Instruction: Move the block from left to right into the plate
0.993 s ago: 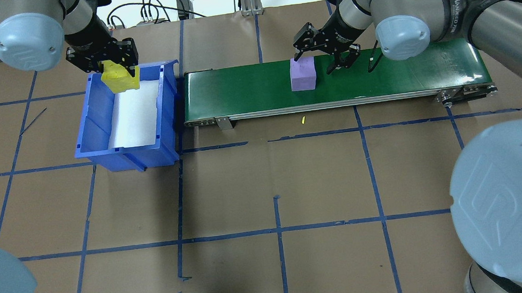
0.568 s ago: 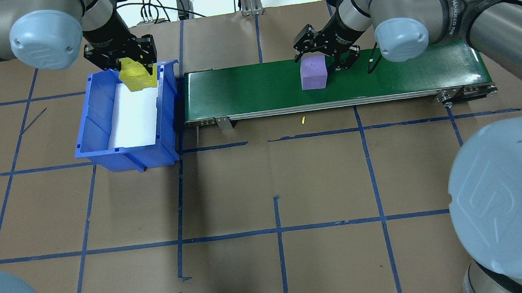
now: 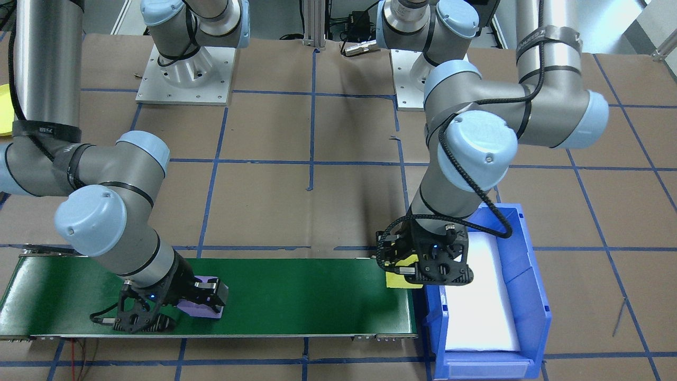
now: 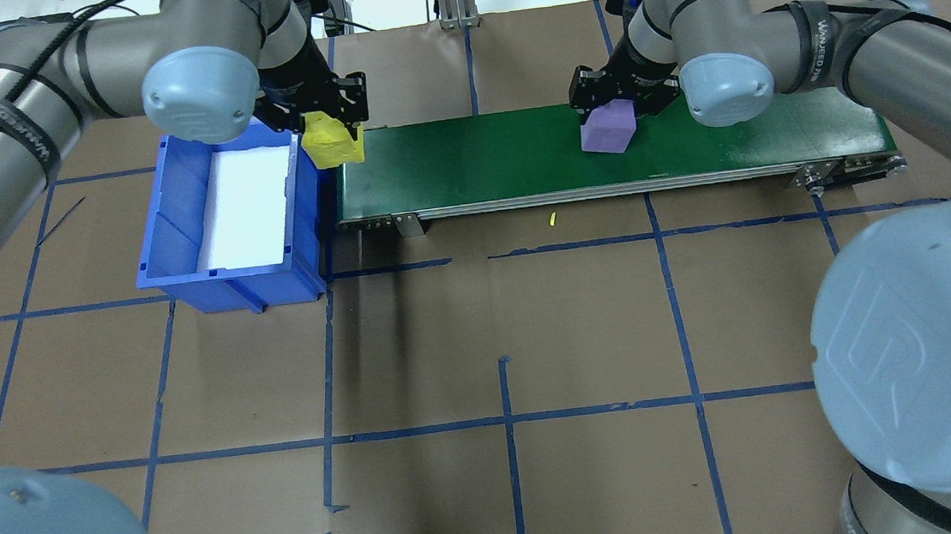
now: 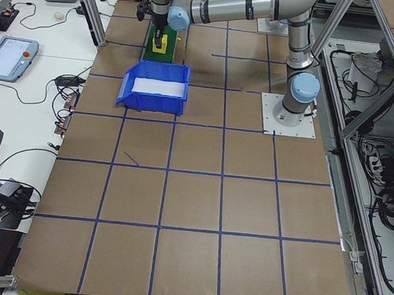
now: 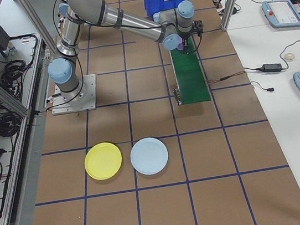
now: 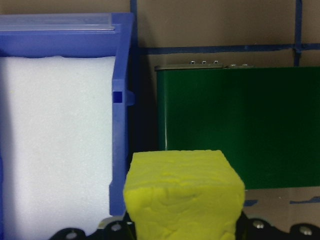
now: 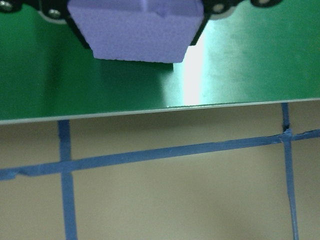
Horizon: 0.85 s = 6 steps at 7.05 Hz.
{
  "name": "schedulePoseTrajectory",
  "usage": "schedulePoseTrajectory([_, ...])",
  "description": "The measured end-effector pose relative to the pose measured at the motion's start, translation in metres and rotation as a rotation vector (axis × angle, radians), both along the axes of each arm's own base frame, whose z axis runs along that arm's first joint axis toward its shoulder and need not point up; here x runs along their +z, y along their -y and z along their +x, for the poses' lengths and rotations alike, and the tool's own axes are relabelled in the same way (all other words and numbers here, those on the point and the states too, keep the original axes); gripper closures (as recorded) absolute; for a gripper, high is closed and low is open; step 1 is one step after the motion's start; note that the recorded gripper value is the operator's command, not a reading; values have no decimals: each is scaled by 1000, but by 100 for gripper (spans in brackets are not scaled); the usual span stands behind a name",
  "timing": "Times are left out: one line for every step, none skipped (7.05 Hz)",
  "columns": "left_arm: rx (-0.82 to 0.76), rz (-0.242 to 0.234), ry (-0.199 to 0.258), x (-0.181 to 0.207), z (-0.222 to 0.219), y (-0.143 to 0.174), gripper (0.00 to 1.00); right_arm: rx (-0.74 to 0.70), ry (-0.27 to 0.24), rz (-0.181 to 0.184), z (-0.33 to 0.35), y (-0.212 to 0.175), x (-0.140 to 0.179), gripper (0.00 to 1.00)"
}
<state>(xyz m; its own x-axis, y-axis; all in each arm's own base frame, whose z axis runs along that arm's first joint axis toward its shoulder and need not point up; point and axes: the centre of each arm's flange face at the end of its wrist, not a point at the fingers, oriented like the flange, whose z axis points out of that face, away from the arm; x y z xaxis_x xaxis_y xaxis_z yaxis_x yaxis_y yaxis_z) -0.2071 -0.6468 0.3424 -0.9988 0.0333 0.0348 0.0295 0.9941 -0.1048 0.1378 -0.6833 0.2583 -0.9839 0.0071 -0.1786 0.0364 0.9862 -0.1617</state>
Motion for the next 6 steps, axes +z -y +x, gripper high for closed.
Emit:
schedulePoseTrajectory([-1, -15, -3, -18, -12, 7, 58, 115, -130, -53, -20, 1, 21, 62])
schedulePoseTrajectory([-1, -25, -4, -34, -17, 14, 47, 239, -267, -77, -54, -6, 48, 61])
schedulePoseTrajectory([0, -23, -3, -46, -19, 17, 23, 331, -363, -68, -99, -20, 72, 61])
schedulePoseTrajectory([-1, -16, -3, -57, -19, 18, 13, 389, -417, -34, -162, -40, 86, 61])
schedulePoseTrajectory([-4, -12, -2, -63, -20, 17, 4, 427, -435, 28, -242, -68, 84, 61])
schedulePoseTrajectory([-7, -26, -3, -58, -19, 17, 0, 450, -428, 89, -324, -102, 71, 62])
